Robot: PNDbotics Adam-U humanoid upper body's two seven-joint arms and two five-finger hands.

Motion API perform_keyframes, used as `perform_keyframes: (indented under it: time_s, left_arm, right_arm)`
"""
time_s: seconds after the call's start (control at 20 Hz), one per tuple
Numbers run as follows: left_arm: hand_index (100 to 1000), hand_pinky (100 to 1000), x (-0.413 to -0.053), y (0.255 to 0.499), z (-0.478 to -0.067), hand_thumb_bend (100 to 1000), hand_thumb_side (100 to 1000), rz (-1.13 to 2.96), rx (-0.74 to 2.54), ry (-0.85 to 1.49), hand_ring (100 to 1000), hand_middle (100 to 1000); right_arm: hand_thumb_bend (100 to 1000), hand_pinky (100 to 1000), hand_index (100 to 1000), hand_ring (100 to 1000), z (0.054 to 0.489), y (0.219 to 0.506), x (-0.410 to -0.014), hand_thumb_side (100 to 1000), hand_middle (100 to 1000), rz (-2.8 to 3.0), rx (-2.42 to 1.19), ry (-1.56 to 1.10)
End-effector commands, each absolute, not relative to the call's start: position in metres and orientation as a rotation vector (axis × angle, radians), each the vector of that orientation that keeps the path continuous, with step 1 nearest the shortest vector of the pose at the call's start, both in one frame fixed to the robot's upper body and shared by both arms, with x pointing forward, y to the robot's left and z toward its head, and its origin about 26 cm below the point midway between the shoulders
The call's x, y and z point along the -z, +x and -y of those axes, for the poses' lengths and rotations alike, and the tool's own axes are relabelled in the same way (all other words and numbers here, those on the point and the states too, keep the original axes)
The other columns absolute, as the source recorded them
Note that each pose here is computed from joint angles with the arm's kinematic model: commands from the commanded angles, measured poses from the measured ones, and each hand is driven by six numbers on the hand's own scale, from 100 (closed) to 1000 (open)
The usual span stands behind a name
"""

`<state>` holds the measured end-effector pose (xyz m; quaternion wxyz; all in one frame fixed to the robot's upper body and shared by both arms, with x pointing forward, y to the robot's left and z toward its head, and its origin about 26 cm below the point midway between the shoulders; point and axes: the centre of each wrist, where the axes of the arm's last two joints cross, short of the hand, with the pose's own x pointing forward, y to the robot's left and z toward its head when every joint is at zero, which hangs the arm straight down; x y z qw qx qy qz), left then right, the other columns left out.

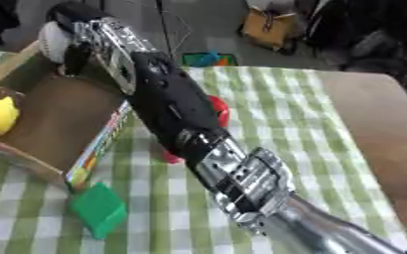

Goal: Pick up objects on the table and place them in the box.

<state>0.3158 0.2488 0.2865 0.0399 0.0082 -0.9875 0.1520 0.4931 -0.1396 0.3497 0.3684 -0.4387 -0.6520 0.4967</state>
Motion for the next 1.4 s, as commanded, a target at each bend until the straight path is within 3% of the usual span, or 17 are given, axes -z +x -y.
perform_keyframes:
  time_s: [0.05,0.4,0.5,0.55,0.6,0.65,0.7,0.75,0.8,0.85,1.0,1.4]
  left_arm:
    - [706,723,-0.294,0.313,-0.246,100,1000,3.055,-0.458,-0.01,576,651]
    - [706,723,-0.296,0.313,-0.245,100,1000,3.06,-0.463,-0.022,574,650]
    - [706,723,-0.296,0.313,-0.245,100,1000,3.058,-0.465,-0.02,573,650]
    - [705,722,-0.296,0.313,-0.245,100,1000,3.058,-0.465,-0.02,572,649]
    - [705,722,-0.296,0.313,-0.244,100,1000,3.058,-0.465,-0.022,572,649]
    - [705,722,-0.296,0.313,-0.244,100,1000,3.059,-0.464,-0.024,572,648]
    - [705,722,-0.296,0.313,-0.244,100,1000,3.06,-0.464,-0.025,572,648]
    - [705,722,-0.296,0.313,-0.244,100,1000,3.06,-0.464,-0.025,572,648]
    - [705,722,-0.296,0.313,-0.244,100,1000,3.059,-0.464,-0.026,572,648]
    - [705,723,-0.296,0.313,-0.244,100,1000,3.059,-0.465,-0.026,572,648]
    - [705,723,-0.297,0.313,-0.244,100,1000,3.059,-0.467,-0.026,572,648]
    - [704,723,-0.296,0.313,-0.244,100,1000,3.058,-0.471,-0.017,571,647]
  right_arm:
    - [100,100,549,425,0.132,0.493,-0.354,114,515,1.705,-1.245,-1.202]
    - [100,100,548,430,0.122,0.497,-0.331,114,518,1.702,-1.277,-1.245]
    - [100,100,586,465,0.122,0.497,-0.329,143,545,1.695,-1.295,-1.269]
    - [100,179,704,554,0.122,0.498,-0.328,296,635,1.685,-1.312,-1.284]
    - [100,179,704,554,0.121,0.498,-0.328,296,635,1.664,-1.345,-1.297]
    - [100,361,805,664,0.121,0.498,-0.328,497,744,1.644,-1.374,-1.307]
    - [100,361,805,664,0.12,0.498,-0.328,497,744,1.622,-1.409,-1.314]
    - [202,678,941,845,0.12,0.497,-0.329,757,890,1.606,-1.435,-1.321]
    - [202,678,941,845,0.119,0.497,-0.329,757,890,1.59,-1.466,-1.33]
    - [279,842,1000,936,0.119,0.496,-0.331,880,980,1.579,-1.486,-1.338]
    - [307,918,1000,980,0.118,0.493,-0.335,907,1000,1.57,-1.502,-1.383]
    - [358,959,1000,1000,0.119,0.493,-0.334,877,1000,1.571,-1.486,-1.48]
